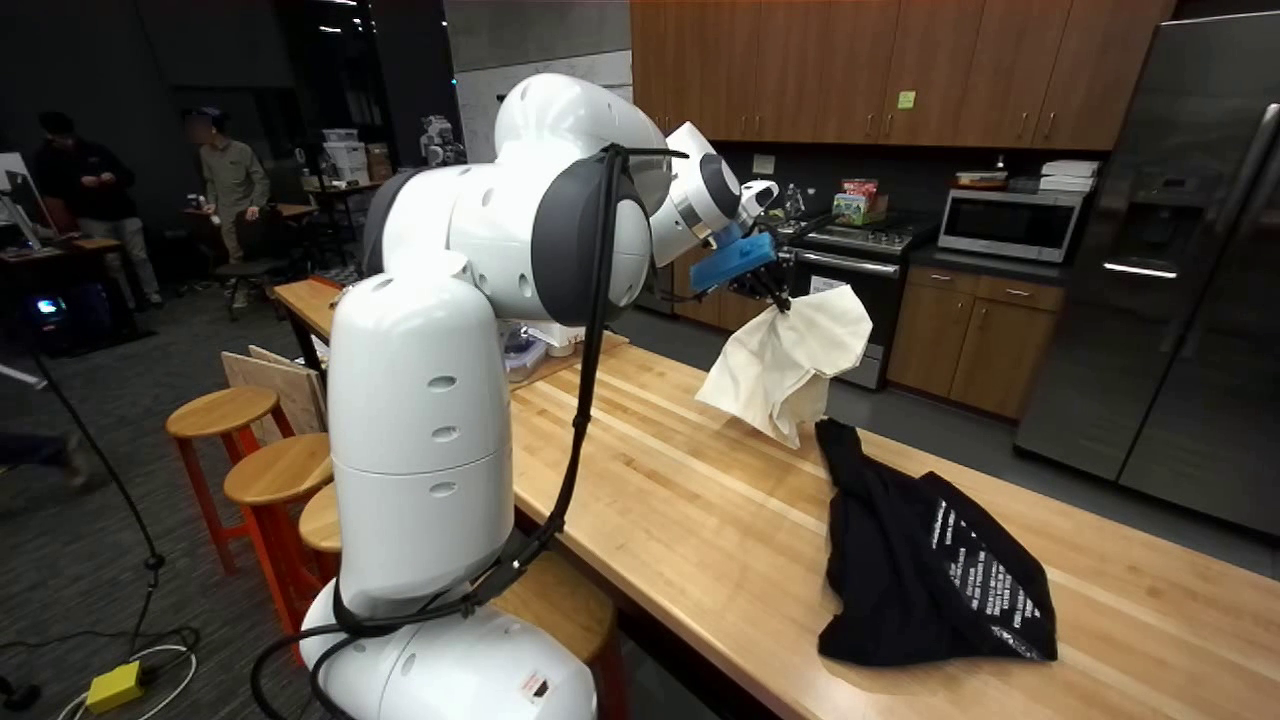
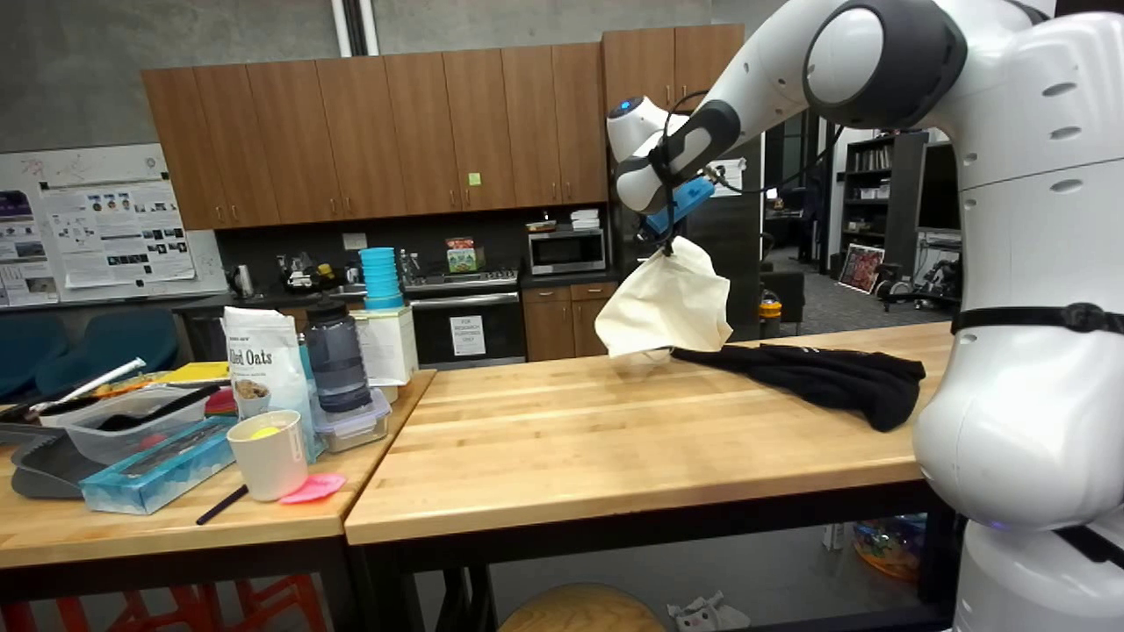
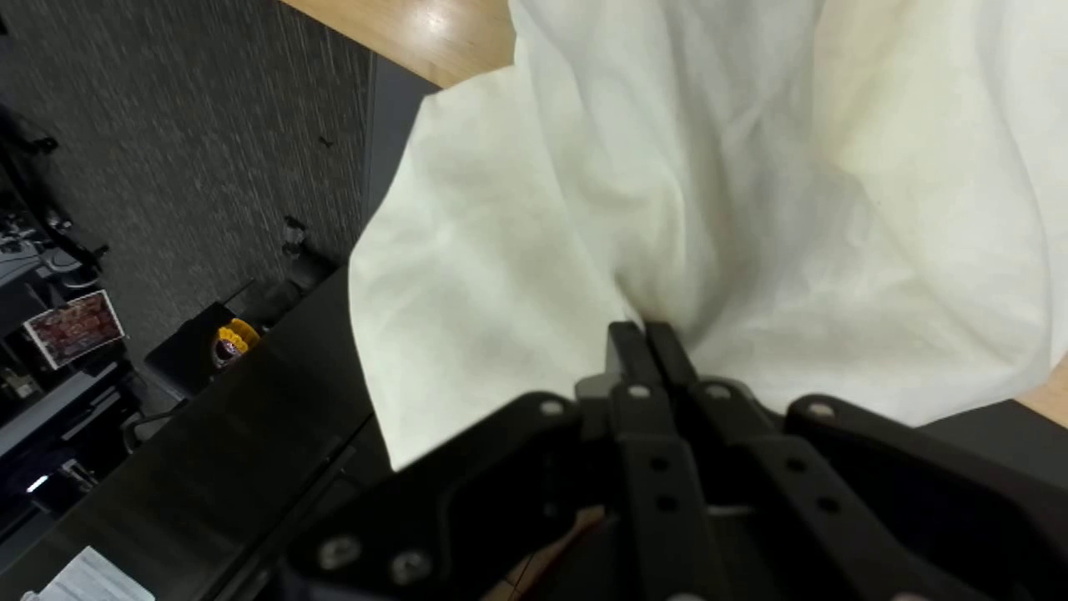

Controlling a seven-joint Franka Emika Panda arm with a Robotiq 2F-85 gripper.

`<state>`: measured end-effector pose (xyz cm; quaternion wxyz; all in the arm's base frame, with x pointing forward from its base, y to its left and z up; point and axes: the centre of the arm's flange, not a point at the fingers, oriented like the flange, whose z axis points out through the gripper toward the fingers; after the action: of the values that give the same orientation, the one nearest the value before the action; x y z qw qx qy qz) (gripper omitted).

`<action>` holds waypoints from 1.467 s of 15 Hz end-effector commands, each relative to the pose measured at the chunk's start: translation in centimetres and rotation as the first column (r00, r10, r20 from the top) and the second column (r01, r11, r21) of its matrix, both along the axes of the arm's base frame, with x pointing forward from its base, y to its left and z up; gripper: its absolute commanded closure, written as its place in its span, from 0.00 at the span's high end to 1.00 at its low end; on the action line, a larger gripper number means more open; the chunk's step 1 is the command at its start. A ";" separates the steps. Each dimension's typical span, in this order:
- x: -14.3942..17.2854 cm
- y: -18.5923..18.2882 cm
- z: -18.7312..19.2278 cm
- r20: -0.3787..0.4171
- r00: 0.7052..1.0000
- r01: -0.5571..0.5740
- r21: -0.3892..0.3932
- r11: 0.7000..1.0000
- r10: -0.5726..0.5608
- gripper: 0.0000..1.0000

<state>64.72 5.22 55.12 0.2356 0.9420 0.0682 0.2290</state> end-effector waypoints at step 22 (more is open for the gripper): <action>5.9 2.4 -3.3 -0.013 0.995 -0.103 0.019 0.994 0.104 0.00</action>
<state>67.21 6.30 50.94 0.2155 0.9476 0.0895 0.2183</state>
